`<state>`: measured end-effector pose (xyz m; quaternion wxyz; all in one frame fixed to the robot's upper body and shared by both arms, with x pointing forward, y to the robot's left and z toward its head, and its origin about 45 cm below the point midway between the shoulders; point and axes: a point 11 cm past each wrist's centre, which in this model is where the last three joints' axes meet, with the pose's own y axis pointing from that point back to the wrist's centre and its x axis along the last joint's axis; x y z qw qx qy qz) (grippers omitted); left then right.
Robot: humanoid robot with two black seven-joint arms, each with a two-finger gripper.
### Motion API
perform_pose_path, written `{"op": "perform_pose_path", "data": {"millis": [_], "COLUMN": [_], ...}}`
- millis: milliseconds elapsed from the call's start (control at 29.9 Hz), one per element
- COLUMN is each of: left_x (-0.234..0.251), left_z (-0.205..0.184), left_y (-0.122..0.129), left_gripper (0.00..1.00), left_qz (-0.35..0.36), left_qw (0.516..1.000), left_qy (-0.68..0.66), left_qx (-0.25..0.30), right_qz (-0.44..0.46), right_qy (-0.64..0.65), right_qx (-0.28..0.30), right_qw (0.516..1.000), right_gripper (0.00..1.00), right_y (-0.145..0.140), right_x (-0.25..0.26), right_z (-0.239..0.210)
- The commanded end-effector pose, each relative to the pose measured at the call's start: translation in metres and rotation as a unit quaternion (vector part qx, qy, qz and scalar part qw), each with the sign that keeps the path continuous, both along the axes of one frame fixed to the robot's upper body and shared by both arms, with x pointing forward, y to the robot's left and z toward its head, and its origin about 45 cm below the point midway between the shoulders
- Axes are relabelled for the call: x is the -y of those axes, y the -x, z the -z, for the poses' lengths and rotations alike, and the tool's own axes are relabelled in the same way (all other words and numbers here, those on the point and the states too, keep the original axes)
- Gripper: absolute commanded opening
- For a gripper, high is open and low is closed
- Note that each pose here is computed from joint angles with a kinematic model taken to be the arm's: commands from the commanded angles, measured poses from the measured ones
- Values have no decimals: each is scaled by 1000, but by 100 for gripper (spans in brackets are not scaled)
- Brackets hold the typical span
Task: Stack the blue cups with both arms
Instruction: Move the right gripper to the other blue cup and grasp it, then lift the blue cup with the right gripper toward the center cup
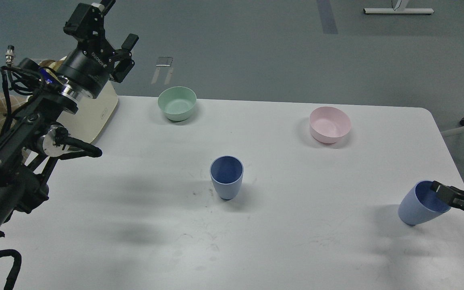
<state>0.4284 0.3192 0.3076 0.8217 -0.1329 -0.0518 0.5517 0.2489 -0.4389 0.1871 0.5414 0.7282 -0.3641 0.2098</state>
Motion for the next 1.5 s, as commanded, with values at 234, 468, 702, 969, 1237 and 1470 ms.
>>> {"op": "perform_pose_path", "data": {"millis": [234,468,702,969,1237,1470], "left_x": [-7,-8,-7,-5,-2,-2], "left_z": [-5,-7,-7,-7,-5,0], "left_y": [1,1,1,1,-1,-7], "left_gripper": [97,97,97,97,97,97], "left_qz": [-4,-5,-4,-2,2,0], "left_qw": [1000,1000,1000,1000,1000,999], "left_qy": [-9,-11,-10,-8,-14,-21], "left_qx": [5,6,7,7,-7,-48], "right_qz": [-8,-6,12,-28,-212,-321], "right_qy": [-5,-6,-13,-78,-52,-44], "right_qx": [-12,-9,48,196,198,175], "right_qw": [1000,1000,999,977,955,930], "right_gripper": [12,0,0,0,0,0], "right_y": [4,3,-17,-91,-137,-139], "right_x": [-7,-6,4,-29,-155,-242], "right_z": [9,7,-27,-131,-162,-155]}}
